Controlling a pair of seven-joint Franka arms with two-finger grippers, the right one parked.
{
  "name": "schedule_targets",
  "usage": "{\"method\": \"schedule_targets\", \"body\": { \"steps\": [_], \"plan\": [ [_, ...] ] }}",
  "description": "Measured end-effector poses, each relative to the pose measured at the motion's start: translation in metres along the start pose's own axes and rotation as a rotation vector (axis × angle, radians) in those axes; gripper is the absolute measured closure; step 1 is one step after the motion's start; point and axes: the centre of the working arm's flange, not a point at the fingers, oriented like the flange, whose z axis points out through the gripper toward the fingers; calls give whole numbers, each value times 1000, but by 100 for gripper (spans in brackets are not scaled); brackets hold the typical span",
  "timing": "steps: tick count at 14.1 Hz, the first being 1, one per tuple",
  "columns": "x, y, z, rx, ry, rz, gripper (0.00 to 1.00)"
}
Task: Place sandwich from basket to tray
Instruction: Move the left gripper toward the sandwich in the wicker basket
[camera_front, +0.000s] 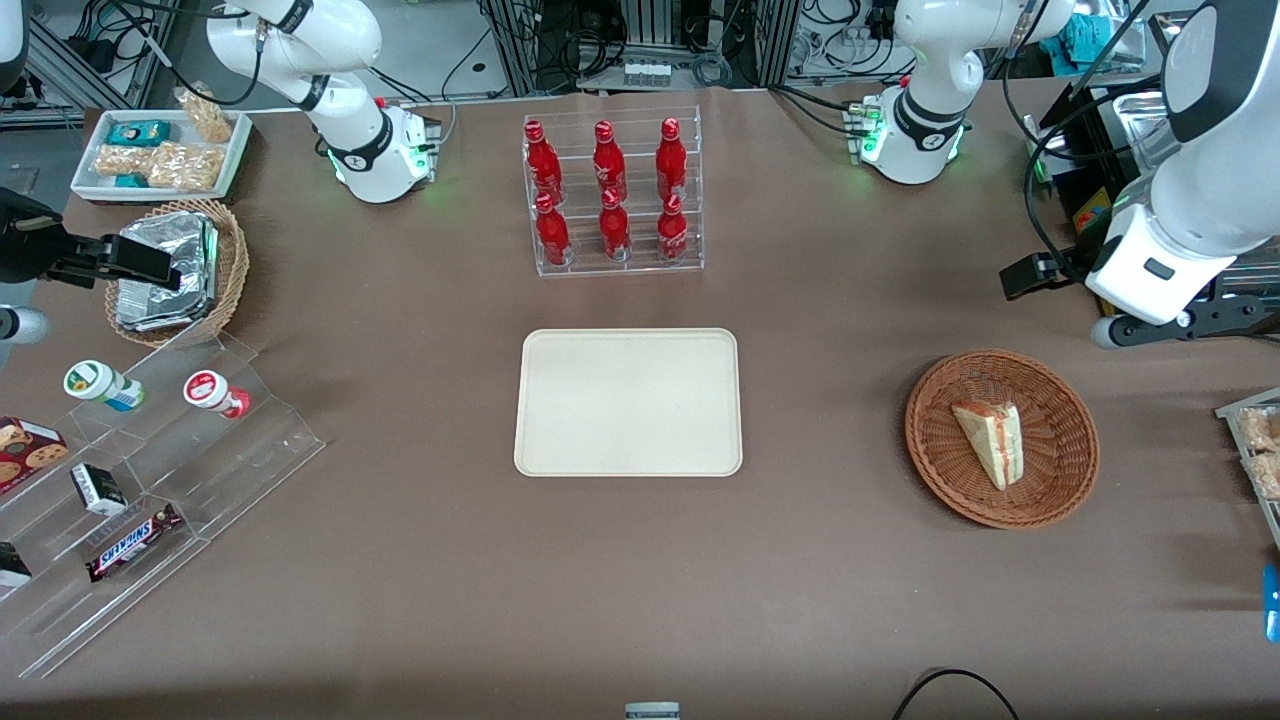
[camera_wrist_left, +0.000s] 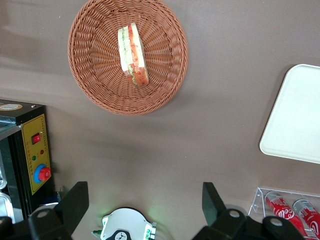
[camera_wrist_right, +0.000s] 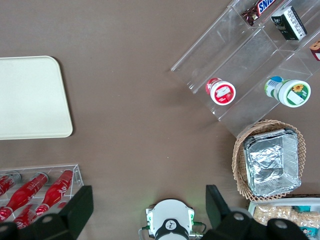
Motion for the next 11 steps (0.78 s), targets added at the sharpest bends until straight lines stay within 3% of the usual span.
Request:
{"method": "schedule_targets", "body": {
  "steps": [8, 11],
  "plan": [
    [3, -5, 2, -1, -5, -12, 0],
    [14, -12, 15, 0, -33, -30, 0]
  ]
}}
